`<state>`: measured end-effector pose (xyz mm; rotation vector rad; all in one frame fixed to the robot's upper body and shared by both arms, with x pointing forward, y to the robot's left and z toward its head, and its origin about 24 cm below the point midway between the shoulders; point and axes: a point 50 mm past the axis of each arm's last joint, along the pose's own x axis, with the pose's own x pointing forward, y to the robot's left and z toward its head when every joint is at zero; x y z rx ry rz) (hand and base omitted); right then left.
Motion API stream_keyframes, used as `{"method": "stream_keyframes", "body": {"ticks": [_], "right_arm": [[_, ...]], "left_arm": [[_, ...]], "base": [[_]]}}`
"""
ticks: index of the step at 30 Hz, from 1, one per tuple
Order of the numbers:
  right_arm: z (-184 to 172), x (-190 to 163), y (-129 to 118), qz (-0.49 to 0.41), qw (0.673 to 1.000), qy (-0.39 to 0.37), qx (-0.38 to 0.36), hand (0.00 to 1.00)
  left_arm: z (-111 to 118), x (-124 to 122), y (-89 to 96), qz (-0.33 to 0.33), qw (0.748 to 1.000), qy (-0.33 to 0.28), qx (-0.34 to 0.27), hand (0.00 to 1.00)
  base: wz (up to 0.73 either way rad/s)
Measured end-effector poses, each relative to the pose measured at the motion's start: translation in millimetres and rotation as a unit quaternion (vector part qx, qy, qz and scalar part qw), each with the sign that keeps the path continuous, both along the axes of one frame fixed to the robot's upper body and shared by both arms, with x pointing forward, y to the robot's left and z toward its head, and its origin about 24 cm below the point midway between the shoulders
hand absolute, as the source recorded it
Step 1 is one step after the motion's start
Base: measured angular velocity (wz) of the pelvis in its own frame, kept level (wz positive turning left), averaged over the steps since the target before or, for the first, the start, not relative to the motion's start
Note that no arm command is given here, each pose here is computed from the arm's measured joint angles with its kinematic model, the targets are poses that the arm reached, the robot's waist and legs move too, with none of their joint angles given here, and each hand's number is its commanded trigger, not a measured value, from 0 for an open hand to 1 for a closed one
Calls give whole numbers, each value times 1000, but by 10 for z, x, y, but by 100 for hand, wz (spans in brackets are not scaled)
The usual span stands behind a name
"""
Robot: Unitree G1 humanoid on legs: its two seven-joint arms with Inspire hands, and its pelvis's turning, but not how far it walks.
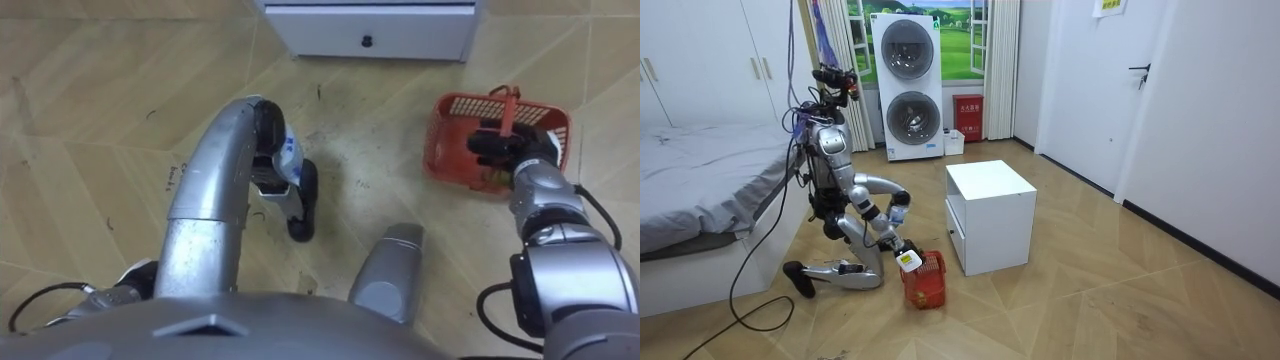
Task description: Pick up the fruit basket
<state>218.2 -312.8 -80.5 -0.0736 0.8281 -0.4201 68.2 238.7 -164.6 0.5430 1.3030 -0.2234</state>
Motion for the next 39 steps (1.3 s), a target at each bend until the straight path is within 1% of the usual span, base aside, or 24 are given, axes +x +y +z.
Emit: {"method": "stream_keyframes", "body": {"ticks": [6,13,28,36,39], "right_arm": [[-9,-4,12,-3,1000,-7,23,100],[-75,-109,3,-1,1000,14,26,100],[-139,-168,47,16,999,41,17,100],[-76,-5,149,48,999,23,9,100],[41,154,177,61,998,-12,3,100]], "left_arm": [[-1,2,-3,0,1000,3,-5,0],[-1,10,-3,0,1000,9,-8,0],[39,221,3,9,1000,-16,-10,0],[81,399,11,10,999,-35,-8,0],[111,492,31,19,999,-49,-7,0]], "base": [[1],[0],[0],[4],[10]]}}
